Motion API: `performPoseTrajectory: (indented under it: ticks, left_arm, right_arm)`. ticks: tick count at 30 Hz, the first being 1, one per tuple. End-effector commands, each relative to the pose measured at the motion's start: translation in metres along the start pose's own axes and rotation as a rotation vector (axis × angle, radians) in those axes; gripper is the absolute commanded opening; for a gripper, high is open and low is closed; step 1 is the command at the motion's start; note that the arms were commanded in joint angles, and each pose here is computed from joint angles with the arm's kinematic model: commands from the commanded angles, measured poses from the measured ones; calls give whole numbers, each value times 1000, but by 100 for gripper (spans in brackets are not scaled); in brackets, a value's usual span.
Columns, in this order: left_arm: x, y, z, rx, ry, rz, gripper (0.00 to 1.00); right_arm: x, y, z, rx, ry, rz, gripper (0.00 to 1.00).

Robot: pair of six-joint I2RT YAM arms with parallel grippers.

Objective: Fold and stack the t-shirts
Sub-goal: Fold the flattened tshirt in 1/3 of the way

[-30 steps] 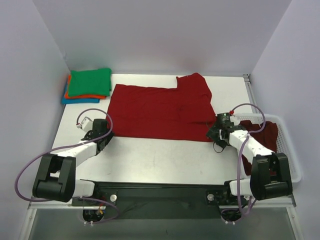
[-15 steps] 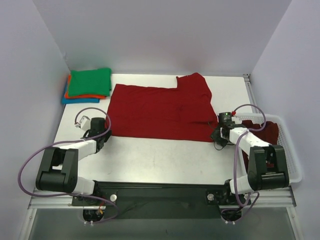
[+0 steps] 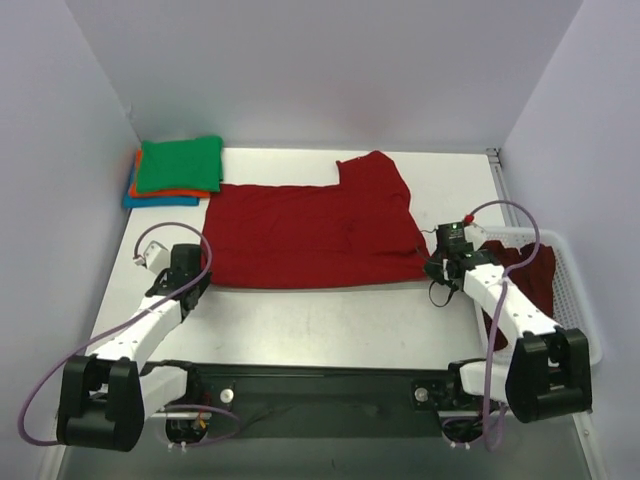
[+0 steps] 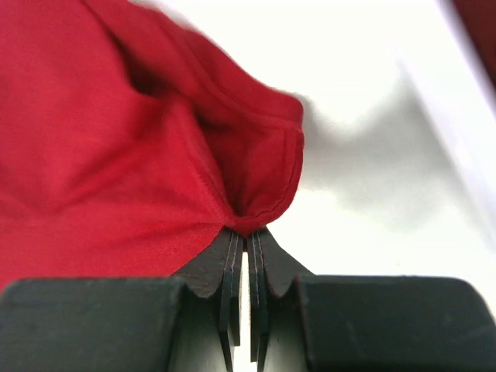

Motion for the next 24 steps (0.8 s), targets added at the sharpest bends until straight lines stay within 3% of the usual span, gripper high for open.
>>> performPoseTrajectory:
  ticks: [1, 9, 15, 16, 17, 18, 19, 20, 22, 24]
  left_arm:
    - [27, -15, -5, -38, 24, -116, 0]
    - [71, -49, 7, -27, -24, -218, 0]
    - [88, -65, 14, -32, -76, -195, 0]
    - [88, -67, 15, -31, -94, -185, 4]
    - [89, -70, 16, -27, -110, -176, 14]
    - [88, -71, 17, -15, -120, -165, 37]
    - [85, -73, 14, -14, -116, -149, 45]
    - [82, -76, 10, -23, -114, -134, 53]
    - [72, -86, -4, -47, -96, -112, 73]
    - [60, -94, -17, -68, -70, -63, 73]
  right_arm:
    - [-27, -24, 11, -11, 27, 48, 0]
    - [-73, -64, 44, 23, 144, 78, 0]
    - [-100, -81, 71, 87, 189, 78, 0]
    - [-102, -80, 75, 95, 194, 73, 9]
    - [-104, -81, 77, 103, 190, 65, 18]
    - [-104, -82, 79, 111, 182, 43, 27]
    - [-105, -83, 79, 111, 165, 39, 47]
    - [-104, -85, 78, 108, 156, 35, 55]
    - [-98, -92, 70, 90, 130, 3, 69]
    - [-85, -96, 58, 69, 110, -49, 69]
Point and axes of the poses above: each gripper's point midway between its finger pads, its own y axis out along the fingers, its own x axis along the line the jaws close on, z = x × y, the point moved 7 cm from there along -y, back along the fingers, and after that the axes turned 7 degrees about y, right-handed, at the moved point
